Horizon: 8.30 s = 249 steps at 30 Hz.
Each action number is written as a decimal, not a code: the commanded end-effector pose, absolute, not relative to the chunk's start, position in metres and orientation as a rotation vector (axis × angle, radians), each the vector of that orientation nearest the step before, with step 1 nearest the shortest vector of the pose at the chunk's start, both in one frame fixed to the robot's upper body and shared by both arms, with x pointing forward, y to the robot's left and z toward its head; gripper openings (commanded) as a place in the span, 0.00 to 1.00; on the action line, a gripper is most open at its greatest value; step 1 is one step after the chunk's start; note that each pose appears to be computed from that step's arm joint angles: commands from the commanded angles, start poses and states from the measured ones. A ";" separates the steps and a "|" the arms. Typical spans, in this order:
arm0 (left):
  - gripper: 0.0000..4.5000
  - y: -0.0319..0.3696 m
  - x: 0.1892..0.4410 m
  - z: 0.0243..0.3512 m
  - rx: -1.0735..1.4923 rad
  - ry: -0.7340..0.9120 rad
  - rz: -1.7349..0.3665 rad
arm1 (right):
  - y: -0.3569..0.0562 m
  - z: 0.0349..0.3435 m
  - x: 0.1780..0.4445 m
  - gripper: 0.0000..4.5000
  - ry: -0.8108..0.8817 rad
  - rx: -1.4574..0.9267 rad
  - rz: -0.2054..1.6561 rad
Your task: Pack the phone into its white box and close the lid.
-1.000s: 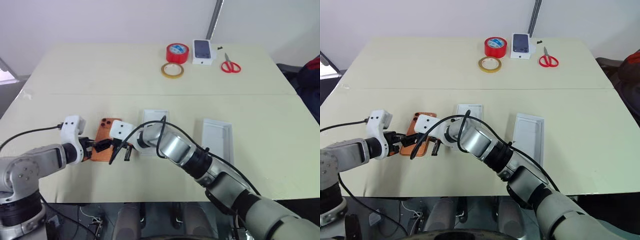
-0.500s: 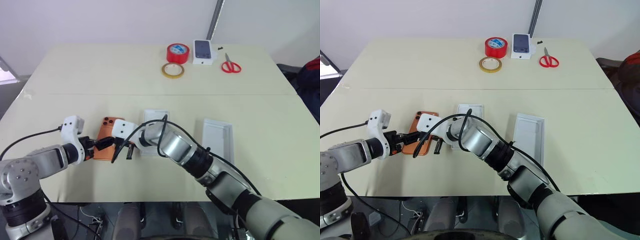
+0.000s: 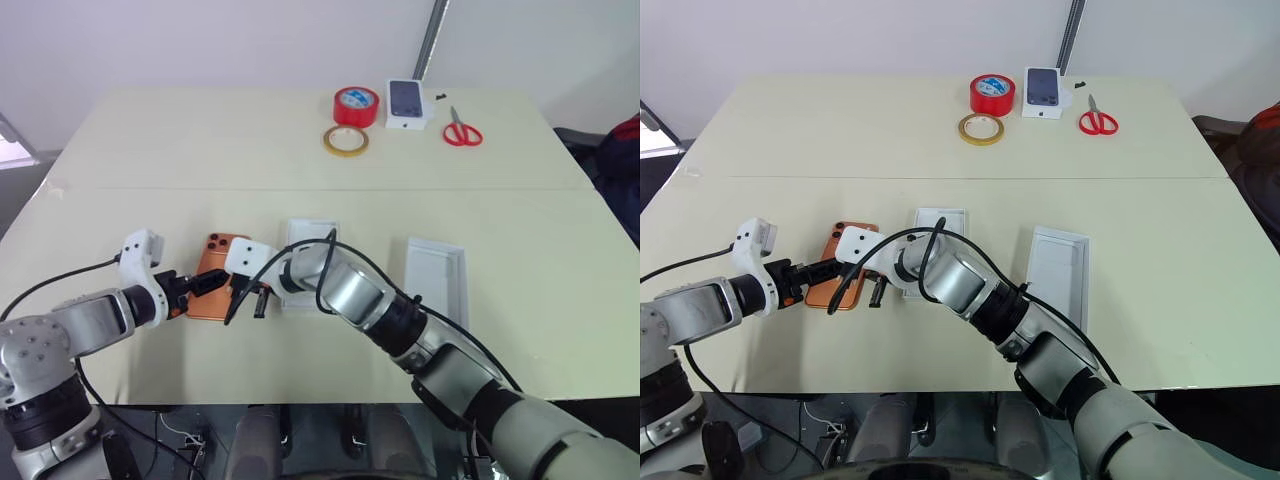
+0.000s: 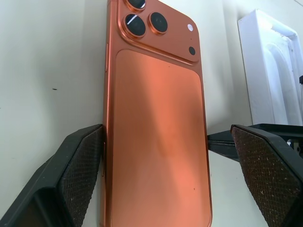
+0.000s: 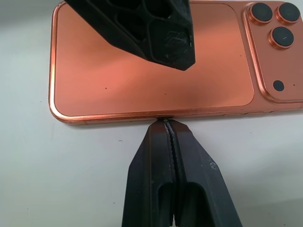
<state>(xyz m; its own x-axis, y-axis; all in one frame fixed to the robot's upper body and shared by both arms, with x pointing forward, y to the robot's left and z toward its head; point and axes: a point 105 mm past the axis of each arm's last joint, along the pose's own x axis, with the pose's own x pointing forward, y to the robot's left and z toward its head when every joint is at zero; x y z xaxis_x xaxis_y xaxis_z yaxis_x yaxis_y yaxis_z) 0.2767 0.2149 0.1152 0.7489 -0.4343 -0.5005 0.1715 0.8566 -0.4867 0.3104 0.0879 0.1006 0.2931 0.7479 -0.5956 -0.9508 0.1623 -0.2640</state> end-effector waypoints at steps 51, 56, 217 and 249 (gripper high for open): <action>0.18 0.227 0.274 0.124 -0.776 0.619 -0.288 | 0.070 0.152 0.306 0.00 0.193 -0.615 1.267; 0.00 0.228 0.273 0.135 -0.835 0.563 -0.306 | 0.055 0.170 0.298 0.00 0.136 -0.563 1.294; 0.01 -0.031 0.311 0.109 0.139 0.587 -1.117 | -0.219 0.137 0.288 0.00 0.638 -0.748 0.688; 0.00 0.023 0.312 0.161 0.173 0.092 -1.145 | -0.250 0.155 0.282 0.85 0.853 -0.166 0.378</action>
